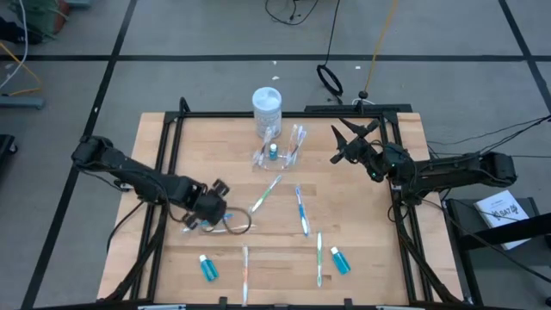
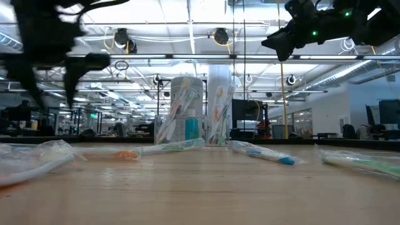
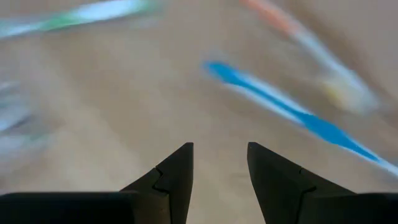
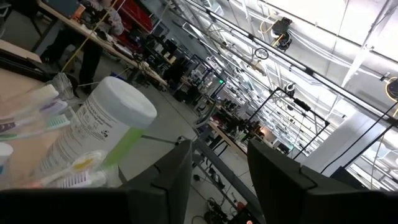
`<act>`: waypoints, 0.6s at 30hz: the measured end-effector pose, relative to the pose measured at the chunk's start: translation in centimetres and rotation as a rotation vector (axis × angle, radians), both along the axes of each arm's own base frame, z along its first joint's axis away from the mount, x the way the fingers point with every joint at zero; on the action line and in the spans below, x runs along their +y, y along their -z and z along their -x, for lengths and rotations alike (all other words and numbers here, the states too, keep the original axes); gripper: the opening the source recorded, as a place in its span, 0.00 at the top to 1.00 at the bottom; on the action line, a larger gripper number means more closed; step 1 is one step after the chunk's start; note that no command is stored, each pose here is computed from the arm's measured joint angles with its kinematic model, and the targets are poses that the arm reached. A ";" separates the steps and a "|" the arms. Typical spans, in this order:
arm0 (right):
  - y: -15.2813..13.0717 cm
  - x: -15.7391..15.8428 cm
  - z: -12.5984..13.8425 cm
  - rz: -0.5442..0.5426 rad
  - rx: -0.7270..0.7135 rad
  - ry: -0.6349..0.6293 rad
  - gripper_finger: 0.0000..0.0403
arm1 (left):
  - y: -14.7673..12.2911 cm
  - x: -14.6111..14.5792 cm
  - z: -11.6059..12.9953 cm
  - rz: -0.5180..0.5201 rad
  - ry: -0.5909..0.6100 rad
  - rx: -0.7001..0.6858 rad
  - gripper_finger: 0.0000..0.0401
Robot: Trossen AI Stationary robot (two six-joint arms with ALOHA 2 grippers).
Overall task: Pick & Place toothbrushing station
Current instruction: Put the blue toothbrush into the transparent organizer
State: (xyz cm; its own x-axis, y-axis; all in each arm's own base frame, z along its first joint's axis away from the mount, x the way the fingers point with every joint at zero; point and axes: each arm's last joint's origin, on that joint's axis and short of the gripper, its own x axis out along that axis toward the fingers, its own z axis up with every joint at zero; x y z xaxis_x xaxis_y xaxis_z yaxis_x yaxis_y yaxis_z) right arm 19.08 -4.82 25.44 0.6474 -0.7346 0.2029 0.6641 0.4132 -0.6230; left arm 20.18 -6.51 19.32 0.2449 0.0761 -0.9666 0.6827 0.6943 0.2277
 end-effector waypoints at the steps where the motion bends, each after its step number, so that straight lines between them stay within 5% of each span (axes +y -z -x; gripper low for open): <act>1: 0.0 0.0 0.0 0.000 0.000 0.000 0.64 | 0.5 -0.3 0.4 0.017 0.058 0.029 0.61; 6: 0.0 0.0 0.0 0.015 0.018 0.005 0.64 | 2.3 -1.9 1.4 0.003 0.281 0.025 0.61; 12: 0.0 0.0 0.0 0.015 0.017 0.005 0.64 | 2.2 -3.1 0.8 0.023 0.320 -0.094 0.61; 18: 0.0 0.0 0.0 0.014 0.019 0.005 0.64 | 3.5 -2.5 1.4 -0.028 0.377 -0.035 0.61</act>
State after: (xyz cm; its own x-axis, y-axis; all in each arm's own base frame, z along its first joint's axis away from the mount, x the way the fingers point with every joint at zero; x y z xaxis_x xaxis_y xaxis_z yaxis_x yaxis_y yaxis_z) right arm 19.09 -4.83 25.42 0.6480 -0.7347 0.2007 0.6537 0.4013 -0.6415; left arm 18.81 -8.99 15.79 0.2938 0.0006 -0.9559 0.8804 0.3893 0.2708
